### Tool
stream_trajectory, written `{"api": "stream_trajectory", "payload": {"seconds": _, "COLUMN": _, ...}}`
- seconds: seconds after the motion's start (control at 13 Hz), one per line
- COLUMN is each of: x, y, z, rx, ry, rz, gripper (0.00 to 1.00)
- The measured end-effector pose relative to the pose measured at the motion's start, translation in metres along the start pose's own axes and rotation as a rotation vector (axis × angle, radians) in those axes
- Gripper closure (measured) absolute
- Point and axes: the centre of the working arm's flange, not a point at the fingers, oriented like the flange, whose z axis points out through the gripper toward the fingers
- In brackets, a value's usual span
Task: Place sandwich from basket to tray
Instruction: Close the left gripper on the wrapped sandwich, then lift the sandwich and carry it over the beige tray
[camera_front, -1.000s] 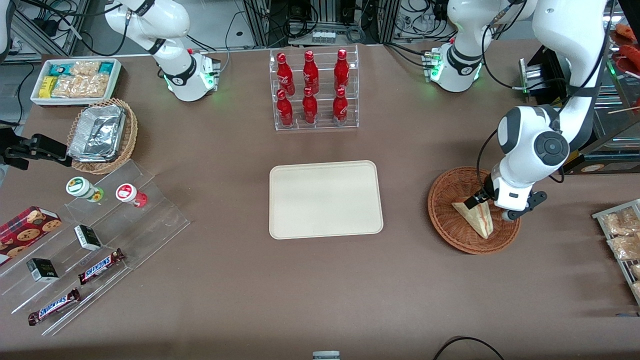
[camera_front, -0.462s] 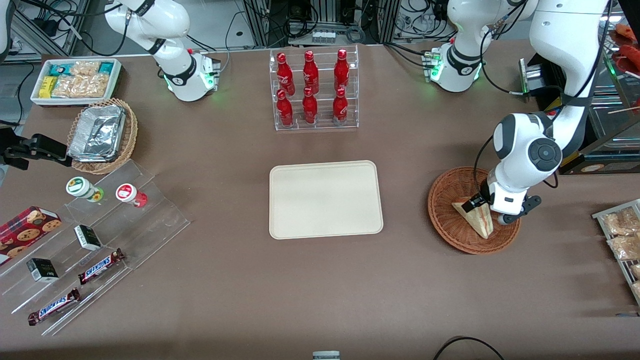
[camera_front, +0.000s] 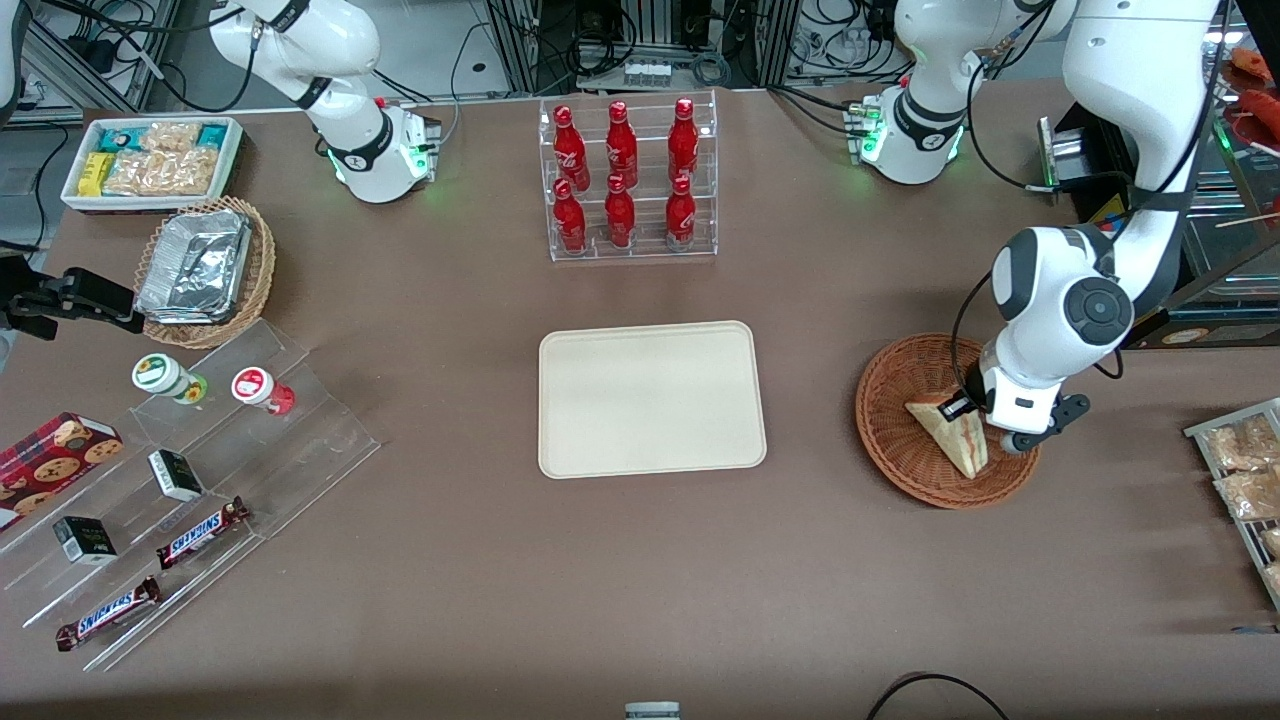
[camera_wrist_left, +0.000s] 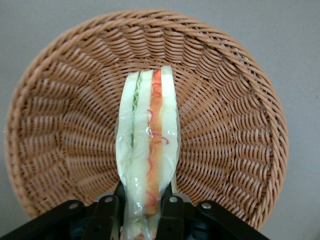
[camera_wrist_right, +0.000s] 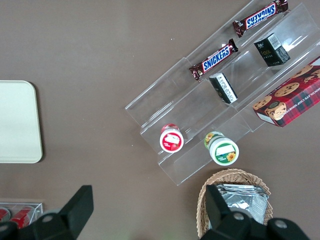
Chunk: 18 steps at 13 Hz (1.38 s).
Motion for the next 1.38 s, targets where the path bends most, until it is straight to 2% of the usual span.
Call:
{"api": "stream_trajectory", "payload": {"seconds": 0.15, "x": 0.006, "y": 0.005, "z": -0.036, "rx": 0.044, "ry": -0.029, "rz": 0.012, "gripper": 0.75}}
{"api": "stream_trajectory", "payload": {"seconds": 0.31, "x": 0.003, "y": 0.024, "z": -0.084, "rx": 0.063, "ry": -0.046, "rz": 0.041, "gripper": 0.85}}
{"api": "stream_trajectory", "payload": {"seconds": 0.38, "x": -0.002, "y": 0.038, "z": -0.108, "rx": 0.064, "ry": -0.047, "rz": 0.063, "gripper": 0.85}}
{"api": "stream_trajectory", "payload": {"seconds": 0.62, "x": -0.020, "y": 0.085, "z": -0.164, "rx": 0.027, "ry": -0.014, "rz": 0.142, "gripper": 0.85}}
{"api": "stream_trajectory", "payload": {"seconds": 0.85, "x": -0.058, "y": 0.138, "z": -0.187, "rx": -0.008, "ry": -0.014, "rz": 0.246, "gripper": 0.85}}
{"api": "stream_trajectory", "payload": {"seconds": 1.15, "x": -0.115, "y": 0.198, "z": -0.176, "rx": -0.043, "ry": -0.061, "rz": 0.373, "gripper": 0.85}}
{"api": "stream_trajectory", "payload": {"seconds": 1.38, "x": -0.152, "y": 0.234, "z": -0.163, "rx": -0.042, "ry": -0.082, "rz": 0.468, "gripper": 0.85}}
